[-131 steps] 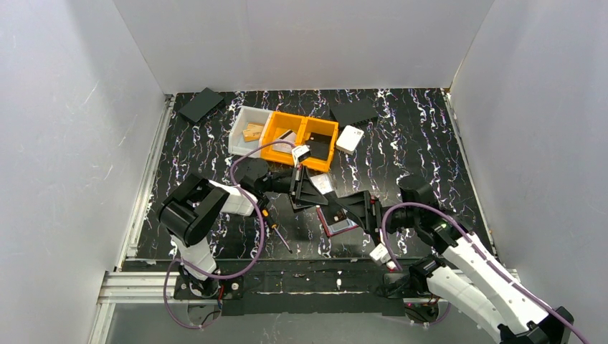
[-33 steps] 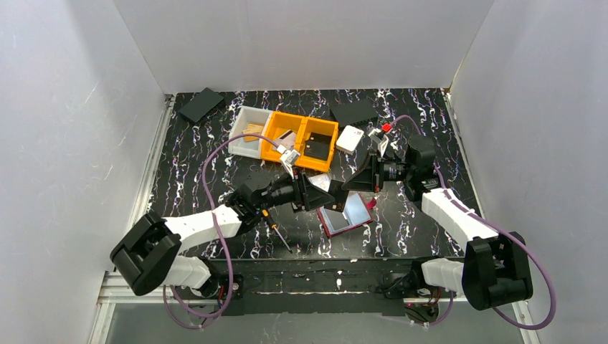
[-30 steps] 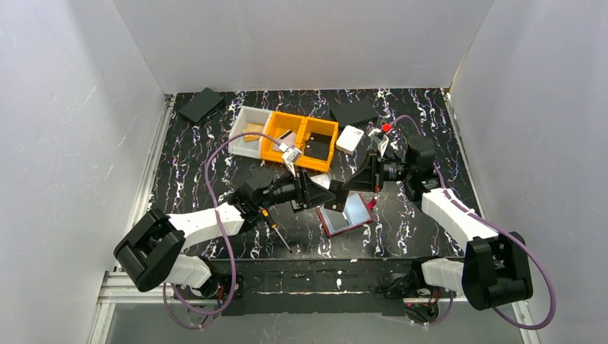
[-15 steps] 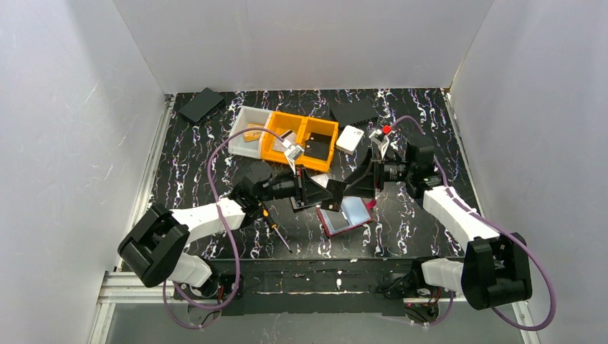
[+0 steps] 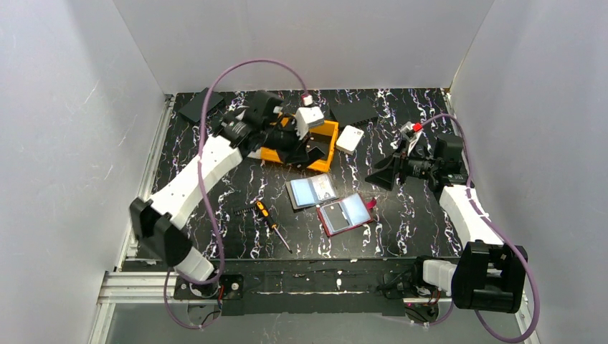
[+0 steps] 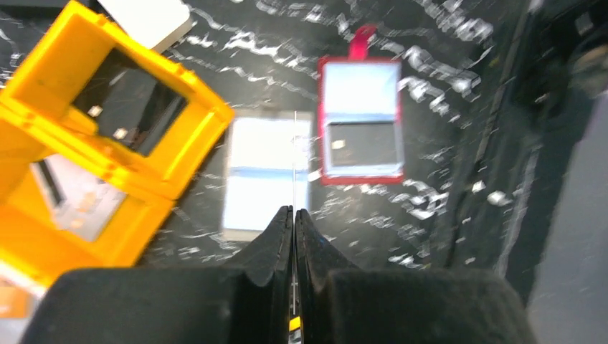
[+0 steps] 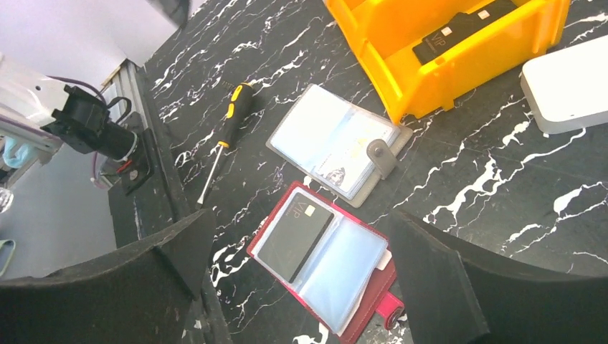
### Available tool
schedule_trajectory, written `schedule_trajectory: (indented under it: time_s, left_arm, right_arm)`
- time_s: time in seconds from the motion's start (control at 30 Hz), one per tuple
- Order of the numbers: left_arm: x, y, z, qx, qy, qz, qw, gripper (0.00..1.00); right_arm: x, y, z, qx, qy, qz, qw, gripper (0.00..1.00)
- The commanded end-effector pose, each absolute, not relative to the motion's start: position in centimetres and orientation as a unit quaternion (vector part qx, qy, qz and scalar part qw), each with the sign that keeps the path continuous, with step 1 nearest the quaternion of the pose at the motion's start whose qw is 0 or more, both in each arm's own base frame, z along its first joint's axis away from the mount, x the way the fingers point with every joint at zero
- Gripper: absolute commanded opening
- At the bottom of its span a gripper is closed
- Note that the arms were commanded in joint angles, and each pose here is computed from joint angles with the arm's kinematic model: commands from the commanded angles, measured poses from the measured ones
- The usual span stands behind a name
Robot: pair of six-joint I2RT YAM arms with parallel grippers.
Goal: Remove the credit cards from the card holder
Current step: Place the credit card in the storage box.
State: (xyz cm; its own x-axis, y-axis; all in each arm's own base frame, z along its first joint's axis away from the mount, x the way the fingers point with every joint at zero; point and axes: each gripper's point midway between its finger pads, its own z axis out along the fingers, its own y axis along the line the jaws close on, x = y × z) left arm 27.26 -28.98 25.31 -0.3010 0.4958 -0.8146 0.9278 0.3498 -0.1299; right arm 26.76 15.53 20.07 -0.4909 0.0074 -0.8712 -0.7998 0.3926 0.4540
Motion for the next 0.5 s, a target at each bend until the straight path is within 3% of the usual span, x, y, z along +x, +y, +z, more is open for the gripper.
schedule_trajectory:
  time_s: [0.0,0.2,0.47]
  left_arm:
    - [27.4,-24.8,20.7,0.604,0.749,-0.196,0.192,0.0]
    - [33.4,-26.7,19.5,0.653,0.727,-0.137,0.161,0.0]
    - [37.1,-30.3,18.6,0.736,0.636,-0.097,0.211,0.0]
  right_arm:
    - [26.9,14.8,19.9,-0.293,0.719,0.447,0.444,0.98]
    - [27.1,13.9,19.6,-0.284,0.726,0.438,0.448,0.98]
    - [27.2,13.9,19.3,-0.277,0.727,0.451,0.437,0.98]
